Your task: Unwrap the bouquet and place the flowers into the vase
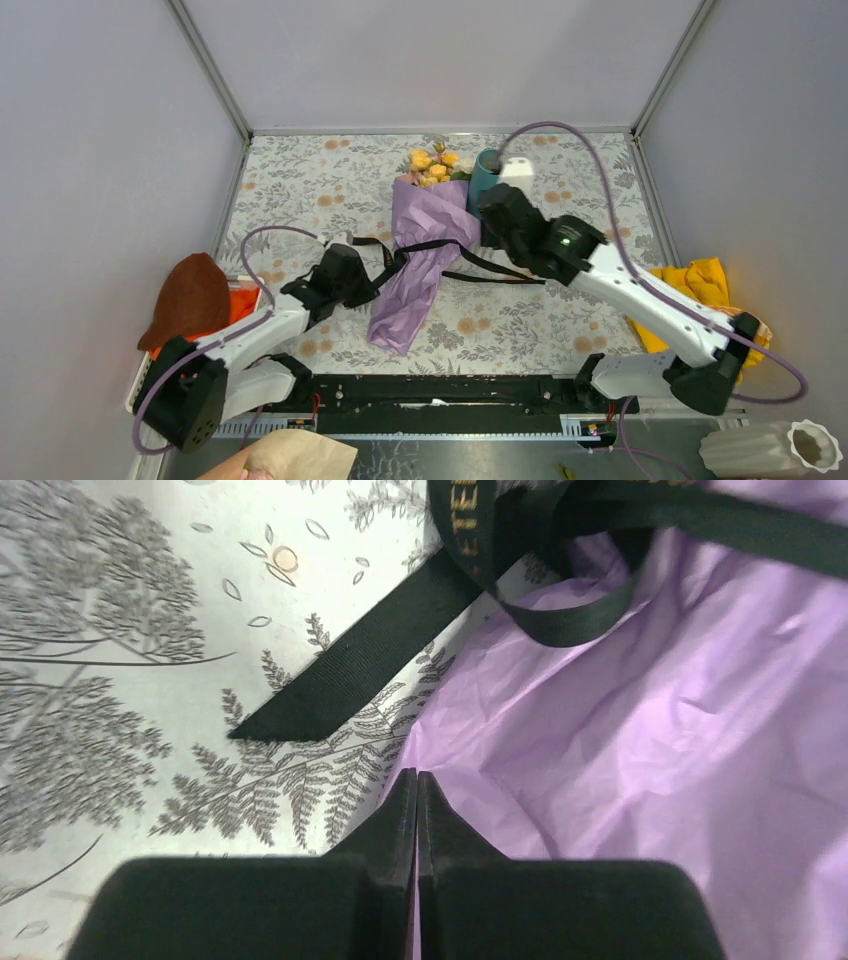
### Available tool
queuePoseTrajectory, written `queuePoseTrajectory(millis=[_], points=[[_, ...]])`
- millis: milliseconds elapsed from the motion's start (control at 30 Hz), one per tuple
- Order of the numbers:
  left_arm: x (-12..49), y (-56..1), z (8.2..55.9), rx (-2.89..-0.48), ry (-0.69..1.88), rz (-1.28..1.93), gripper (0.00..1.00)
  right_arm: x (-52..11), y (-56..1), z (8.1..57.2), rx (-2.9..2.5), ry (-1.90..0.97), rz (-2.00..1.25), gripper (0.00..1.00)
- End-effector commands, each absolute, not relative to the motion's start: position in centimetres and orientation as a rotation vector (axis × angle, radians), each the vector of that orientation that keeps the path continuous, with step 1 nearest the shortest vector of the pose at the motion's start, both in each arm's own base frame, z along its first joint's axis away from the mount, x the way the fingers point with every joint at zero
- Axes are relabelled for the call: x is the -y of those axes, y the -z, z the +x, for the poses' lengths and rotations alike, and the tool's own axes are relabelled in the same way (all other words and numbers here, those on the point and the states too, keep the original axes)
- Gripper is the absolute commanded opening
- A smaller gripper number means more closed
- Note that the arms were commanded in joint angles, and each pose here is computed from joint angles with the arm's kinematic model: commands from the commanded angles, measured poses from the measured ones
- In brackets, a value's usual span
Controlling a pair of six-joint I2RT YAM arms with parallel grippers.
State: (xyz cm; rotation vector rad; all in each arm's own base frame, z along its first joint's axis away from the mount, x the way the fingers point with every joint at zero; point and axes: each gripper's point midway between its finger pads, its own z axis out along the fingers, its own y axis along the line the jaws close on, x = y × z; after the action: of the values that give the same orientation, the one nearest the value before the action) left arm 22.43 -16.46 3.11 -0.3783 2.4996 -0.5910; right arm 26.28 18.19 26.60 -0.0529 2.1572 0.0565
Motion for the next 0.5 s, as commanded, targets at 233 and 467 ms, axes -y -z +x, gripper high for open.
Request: queuePoseTrajectory(millis=[233, 467], points=[[11.6, -12.8, 23.9, -2.236, 0.398, -0.498, 0.00, -34.9, -22.1, 28.5, -2.152, -0.318, -0.552, 0.51], [10.9, -12.3, 23.3, -2.238, 0.376, -0.517, 0.00, -38.2, -16.3, 30.0, -2.234, -0.246, -0.689, 0.52]])
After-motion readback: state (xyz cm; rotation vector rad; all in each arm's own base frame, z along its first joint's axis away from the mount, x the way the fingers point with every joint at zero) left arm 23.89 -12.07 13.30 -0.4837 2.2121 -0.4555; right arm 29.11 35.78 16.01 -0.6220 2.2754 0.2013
